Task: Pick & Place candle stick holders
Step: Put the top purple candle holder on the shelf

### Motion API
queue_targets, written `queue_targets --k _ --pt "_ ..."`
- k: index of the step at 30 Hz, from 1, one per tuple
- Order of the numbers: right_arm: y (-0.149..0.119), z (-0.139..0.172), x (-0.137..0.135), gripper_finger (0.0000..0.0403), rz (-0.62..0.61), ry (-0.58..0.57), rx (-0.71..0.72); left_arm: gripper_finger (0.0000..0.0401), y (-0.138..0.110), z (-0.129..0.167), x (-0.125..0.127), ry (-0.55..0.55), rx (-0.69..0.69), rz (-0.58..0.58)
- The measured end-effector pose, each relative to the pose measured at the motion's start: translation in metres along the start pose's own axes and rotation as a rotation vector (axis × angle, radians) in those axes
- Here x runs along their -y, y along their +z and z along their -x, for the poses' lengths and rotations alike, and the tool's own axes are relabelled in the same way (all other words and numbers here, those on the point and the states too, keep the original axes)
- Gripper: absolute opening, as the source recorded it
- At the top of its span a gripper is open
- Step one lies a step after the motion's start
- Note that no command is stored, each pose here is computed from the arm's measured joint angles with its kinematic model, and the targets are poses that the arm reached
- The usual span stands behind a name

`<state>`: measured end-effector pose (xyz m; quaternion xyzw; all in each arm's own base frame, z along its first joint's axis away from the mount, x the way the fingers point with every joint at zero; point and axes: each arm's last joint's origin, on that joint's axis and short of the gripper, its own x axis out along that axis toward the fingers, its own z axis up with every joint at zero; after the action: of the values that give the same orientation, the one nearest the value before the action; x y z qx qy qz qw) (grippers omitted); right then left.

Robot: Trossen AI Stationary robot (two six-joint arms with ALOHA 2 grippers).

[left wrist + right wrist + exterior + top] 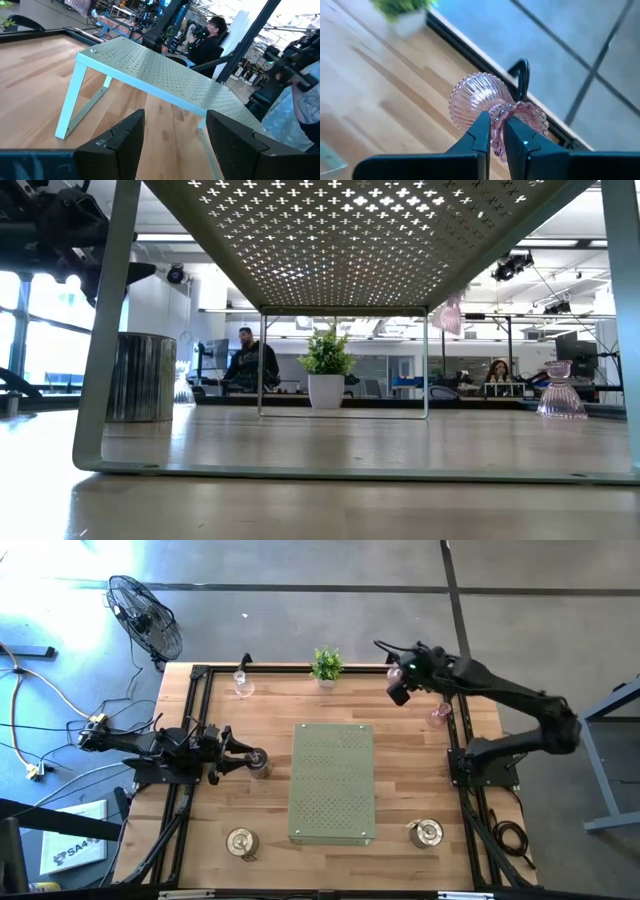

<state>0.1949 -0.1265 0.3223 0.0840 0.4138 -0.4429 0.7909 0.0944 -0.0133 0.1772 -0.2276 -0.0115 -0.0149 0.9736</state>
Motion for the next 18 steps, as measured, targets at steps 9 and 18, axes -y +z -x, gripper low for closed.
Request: queue_targets --k 9,18 --pt "-0.010 0.066 -0.012 0.0023 0.036 0.277 0.241 0.0209 0.000 0.000 0.000 0.014 0.009 0.003" --pt "-0.009 0.097 -0.049 0.0023 0.150 0.479 0.433 0.0209 0.001 0.000 -0.001 0.046 0.028 0.003"
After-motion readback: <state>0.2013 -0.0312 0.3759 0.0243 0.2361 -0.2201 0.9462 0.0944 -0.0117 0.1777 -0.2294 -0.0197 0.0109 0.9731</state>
